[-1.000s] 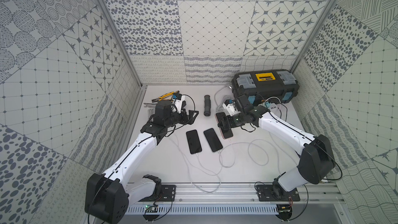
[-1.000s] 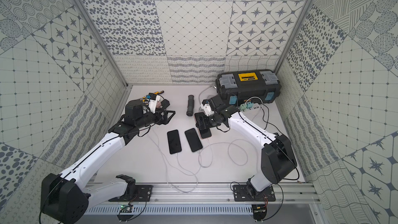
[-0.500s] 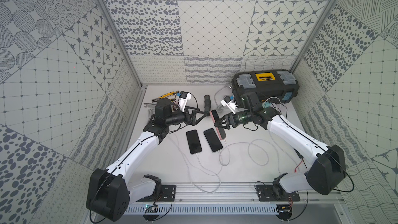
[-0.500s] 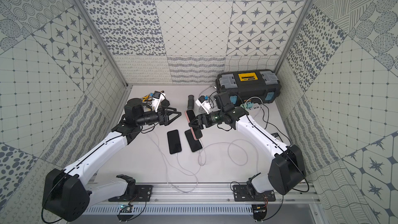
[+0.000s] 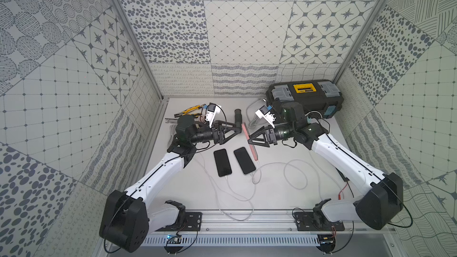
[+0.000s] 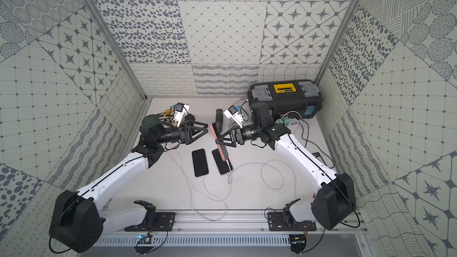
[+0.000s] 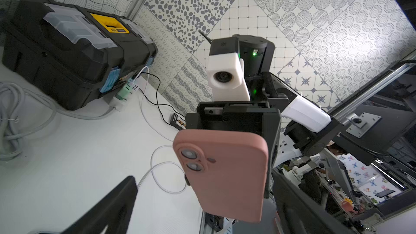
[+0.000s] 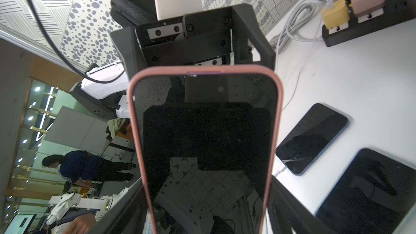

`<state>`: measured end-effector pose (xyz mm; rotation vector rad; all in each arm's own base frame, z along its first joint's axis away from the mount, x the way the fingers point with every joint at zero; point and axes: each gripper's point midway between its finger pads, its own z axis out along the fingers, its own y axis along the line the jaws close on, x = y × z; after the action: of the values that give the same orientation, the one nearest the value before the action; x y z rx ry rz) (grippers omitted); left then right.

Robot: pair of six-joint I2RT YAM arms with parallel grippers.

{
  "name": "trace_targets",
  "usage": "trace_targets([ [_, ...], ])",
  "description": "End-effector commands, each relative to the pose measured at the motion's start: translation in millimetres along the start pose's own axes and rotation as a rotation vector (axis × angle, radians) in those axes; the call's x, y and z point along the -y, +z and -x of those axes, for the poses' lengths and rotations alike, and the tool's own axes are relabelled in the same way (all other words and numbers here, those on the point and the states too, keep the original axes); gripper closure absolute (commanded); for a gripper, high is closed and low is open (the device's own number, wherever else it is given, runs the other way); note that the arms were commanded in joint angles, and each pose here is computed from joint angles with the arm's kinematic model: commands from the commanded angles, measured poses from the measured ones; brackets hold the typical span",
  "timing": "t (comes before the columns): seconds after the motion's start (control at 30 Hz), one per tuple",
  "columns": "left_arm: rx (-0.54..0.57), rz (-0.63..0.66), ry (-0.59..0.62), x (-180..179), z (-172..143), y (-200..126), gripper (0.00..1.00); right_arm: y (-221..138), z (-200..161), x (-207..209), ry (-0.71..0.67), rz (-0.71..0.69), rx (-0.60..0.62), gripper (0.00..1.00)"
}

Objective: Unplug the charging cable from the phone
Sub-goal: Pick up the phone at the center of the board.

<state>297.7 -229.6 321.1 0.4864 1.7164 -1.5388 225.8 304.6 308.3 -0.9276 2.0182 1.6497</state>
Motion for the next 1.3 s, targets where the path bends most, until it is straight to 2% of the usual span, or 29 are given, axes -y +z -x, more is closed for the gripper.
trace_targets([
  [0.0, 0.013, -0.147, 0.019, 30, 9, 6, 0.02, -6, 9, -27, -0.081, 0.097, 0.025, 0.32],
  [0.4, -0.016, -0.183, -0.01, 34, -3, 23, 0.02, -4, 12, -28, -0.086, 0.109, 0.049, 0.33],
  [0.77, -0.029, -0.174, -0.059, 24, -9, 30, 0.02, -1, 13, -25, -0.093, 0.094, 0.052, 0.33],
  [1.1, -0.024, -0.19, -0.062, 22, -11, 31, 0.31, 1, 11, -20, -0.081, 0.085, 0.05, 0.33],
  [1.17, -0.023, -0.191, -0.064, 21, -11, 31, 0.42, 1, 11, -19, -0.079, 0.082, 0.05, 0.3],
  [1.27, -0.017, -0.2, -0.062, 22, -9, 31, 0.63, 0, 10, -19, -0.085, 0.082, 0.051, 0.22],
])
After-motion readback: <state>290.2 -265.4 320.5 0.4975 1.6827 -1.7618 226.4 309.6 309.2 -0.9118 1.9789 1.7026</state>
